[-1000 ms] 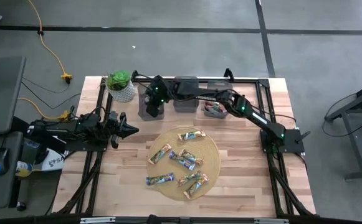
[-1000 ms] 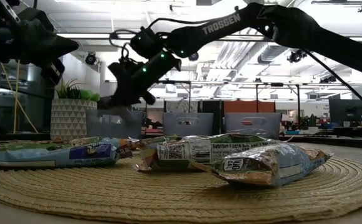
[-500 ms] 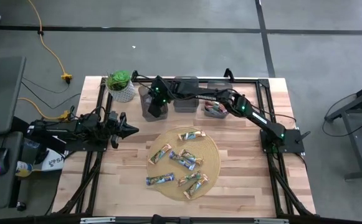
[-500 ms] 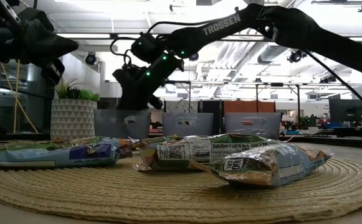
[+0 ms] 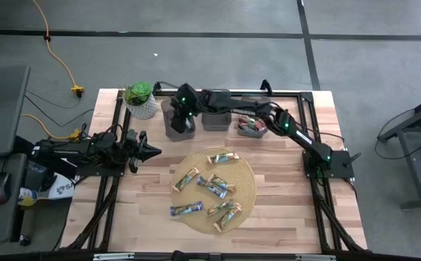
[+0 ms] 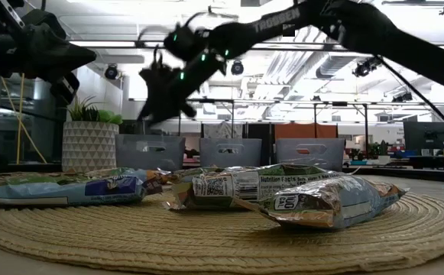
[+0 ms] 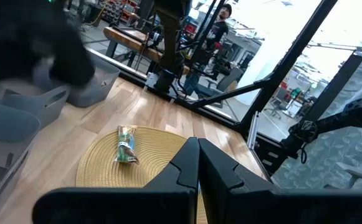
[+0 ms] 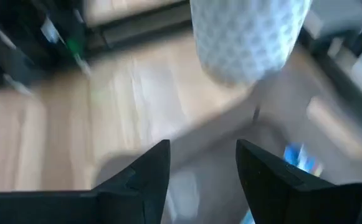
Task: Pick and place Granola Bars by type
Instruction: Put the blue granola bar into the left black bin
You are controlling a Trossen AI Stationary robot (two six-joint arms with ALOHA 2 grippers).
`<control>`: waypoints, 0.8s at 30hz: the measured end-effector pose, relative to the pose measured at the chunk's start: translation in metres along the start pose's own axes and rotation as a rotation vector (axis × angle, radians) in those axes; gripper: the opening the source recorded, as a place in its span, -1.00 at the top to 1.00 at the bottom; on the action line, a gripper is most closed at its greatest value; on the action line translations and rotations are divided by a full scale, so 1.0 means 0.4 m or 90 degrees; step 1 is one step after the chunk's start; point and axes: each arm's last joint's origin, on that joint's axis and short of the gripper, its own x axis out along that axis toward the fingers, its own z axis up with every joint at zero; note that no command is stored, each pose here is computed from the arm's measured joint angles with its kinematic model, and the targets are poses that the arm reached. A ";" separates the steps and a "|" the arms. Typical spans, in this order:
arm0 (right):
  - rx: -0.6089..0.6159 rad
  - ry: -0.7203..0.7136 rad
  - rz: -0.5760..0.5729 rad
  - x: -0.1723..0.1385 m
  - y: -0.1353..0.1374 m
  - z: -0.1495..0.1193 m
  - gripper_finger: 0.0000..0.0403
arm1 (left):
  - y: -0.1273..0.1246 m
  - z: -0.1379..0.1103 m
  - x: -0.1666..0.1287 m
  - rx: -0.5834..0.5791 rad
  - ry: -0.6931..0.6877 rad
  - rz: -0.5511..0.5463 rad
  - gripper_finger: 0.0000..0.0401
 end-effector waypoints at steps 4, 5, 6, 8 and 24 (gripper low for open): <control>-0.039 -0.034 0.013 -0.077 0.027 0.055 0.17 | 0.000 -0.001 0.000 0.000 0.002 0.001 1.00; -0.045 -0.038 0.020 -0.100 0.037 0.067 0.17 | 0.000 -0.001 0.000 0.000 0.002 0.001 1.00; -0.053 -0.031 0.030 -0.120 0.050 0.073 0.17 | 0.000 -0.001 0.000 0.000 0.002 0.001 1.00; -0.077 -0.019 0.053 -0.166 0.094 0.086 0.17 | 0.000 -0.001 0.000 0.000 0.002 0.001 1.00; -0.154 0.228 0.063 -0.289 0.512 -0.076 0.17 | 0.001 -0.002 0.000 0.000 0.004 0.002 1.00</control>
